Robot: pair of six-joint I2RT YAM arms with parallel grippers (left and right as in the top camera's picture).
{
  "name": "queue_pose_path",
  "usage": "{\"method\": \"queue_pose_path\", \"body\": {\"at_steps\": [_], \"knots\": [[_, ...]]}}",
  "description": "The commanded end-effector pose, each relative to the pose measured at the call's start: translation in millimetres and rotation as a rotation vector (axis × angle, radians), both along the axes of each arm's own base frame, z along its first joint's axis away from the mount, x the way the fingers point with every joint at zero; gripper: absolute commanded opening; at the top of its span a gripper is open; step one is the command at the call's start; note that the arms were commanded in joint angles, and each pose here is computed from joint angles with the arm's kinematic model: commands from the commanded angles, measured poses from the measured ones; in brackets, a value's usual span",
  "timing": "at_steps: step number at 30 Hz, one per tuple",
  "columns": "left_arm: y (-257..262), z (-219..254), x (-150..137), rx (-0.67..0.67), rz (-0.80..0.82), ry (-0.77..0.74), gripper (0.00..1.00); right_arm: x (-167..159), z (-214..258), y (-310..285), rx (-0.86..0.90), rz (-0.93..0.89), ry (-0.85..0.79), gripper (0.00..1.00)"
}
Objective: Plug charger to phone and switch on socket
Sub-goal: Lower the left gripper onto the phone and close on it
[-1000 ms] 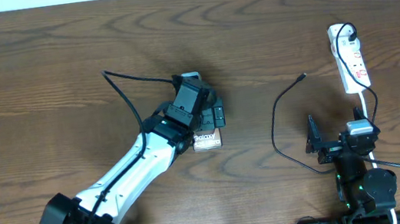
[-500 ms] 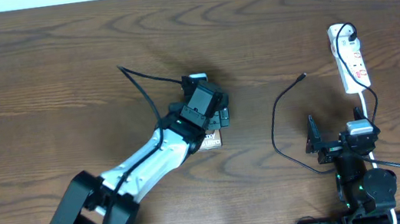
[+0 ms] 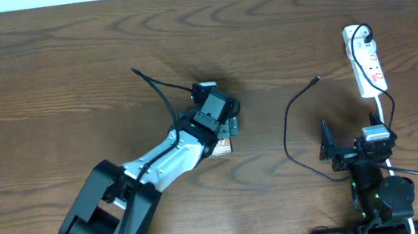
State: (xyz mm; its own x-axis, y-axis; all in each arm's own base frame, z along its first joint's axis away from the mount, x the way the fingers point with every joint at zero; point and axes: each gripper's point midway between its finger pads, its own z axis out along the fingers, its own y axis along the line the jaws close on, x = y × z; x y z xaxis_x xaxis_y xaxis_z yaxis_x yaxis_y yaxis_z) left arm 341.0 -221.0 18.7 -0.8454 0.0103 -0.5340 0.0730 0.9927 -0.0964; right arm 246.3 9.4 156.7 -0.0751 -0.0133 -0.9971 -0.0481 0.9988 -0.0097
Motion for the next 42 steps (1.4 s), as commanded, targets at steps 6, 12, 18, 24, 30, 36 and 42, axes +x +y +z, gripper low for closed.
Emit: {"method": "queue_pose_path", "body": {"at_steps": [6, 12, 18, 24, 30, 36, 42], "knots": [[0.5, -20.7, 1.0, 0.02, 0.03, 0.039, 0.98, -0.3, -0.7, 2.2, -0.008, 0.009, 0.001, 0.99], [-3.6, -27.5, -4.6, 0.003, 0.014, 0.075, 0.98, -0.3, -0.7, 2.3, -0.008, 0.01, 0.001, 0.99], [-2.2, -29.0, -6.9, 0.007, 0.013, 0.088, 0.98, -0.3, -0.7, 2.3, -0.008, 0.01, 0.001, 0.99], [7.9, -37.0, -21.8, 0.054, 0.008, 0.155, 0.98, -0.2, -0.9, 2.3, -0.008, 0.01, 0.002, 0.99], [15.7, -43.6, -37.3, 0.083, 0.002, 0.228, 0.98, -0.3, -0.8, 2.2, -0.008, 0.009, 0.002, 0.99], [17.2, -44.1, -39.0, 0.088, 0.003, 0.236, 0.93, -0.3, -0.7, 2.3, -0.008, 0.01, 0.001, 0.99], [29.3, -46.9, -43.8, 0.111, 0.029, 0.273, 0.87, -0.2, -1.1, 2.2, -0.008, 0.009, 0.003, 0.99]]}}
